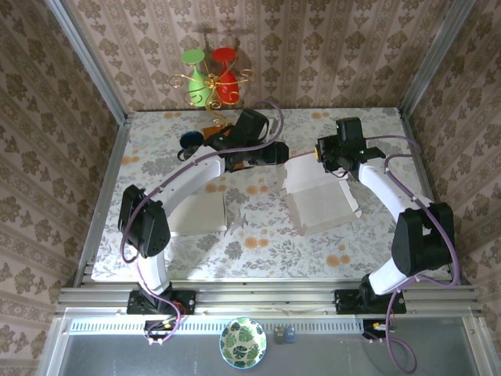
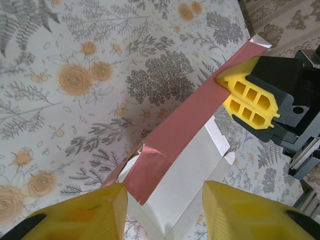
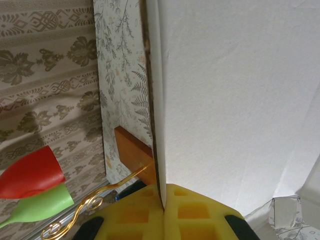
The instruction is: Fold the paper box
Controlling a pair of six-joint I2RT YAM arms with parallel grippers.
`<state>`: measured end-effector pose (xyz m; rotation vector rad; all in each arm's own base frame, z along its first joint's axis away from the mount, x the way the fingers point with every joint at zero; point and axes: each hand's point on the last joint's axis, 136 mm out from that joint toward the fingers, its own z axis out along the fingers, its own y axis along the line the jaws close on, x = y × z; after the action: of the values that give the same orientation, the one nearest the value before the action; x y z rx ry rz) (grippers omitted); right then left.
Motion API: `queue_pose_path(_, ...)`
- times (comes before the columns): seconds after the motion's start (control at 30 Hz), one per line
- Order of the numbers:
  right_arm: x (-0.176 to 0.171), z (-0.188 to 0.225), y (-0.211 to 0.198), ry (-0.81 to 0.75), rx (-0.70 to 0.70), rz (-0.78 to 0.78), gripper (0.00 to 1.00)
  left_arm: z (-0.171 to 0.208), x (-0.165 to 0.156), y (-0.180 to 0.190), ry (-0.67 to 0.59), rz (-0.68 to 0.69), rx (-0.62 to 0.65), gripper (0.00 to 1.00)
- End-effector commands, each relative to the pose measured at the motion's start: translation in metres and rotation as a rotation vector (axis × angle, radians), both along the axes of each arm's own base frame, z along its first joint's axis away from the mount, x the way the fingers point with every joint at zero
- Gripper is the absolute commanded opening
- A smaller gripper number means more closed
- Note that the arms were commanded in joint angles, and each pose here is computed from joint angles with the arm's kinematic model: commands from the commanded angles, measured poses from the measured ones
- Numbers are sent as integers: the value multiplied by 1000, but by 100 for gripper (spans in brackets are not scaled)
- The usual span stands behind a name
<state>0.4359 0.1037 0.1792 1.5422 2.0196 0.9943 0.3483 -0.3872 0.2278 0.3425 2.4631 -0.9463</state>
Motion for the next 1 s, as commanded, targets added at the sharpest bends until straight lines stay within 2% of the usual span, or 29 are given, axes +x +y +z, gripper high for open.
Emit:
queue_pose_path(0.0,1,0,5,-28,27,8,0,13,-1,-8,88,74,-87,44)
queue_pose_path(0.2,0,-1,4,-38,31,5,0,5,-5,-7,232,185,-126,45)
queue_pose_path(0.37,-2,-3,5,-41,39,4,0,-8,-12,-12,305,208,-117,45)
queue_pose_path(0.67,-7,-3,4,-46,43,1,0,-21,-12,-29,361,205,-110,44)
queue_pose_path(0.97,-9,-1,5,-59,60,-5,0,-26,-6,-40,349,198,-134,42)
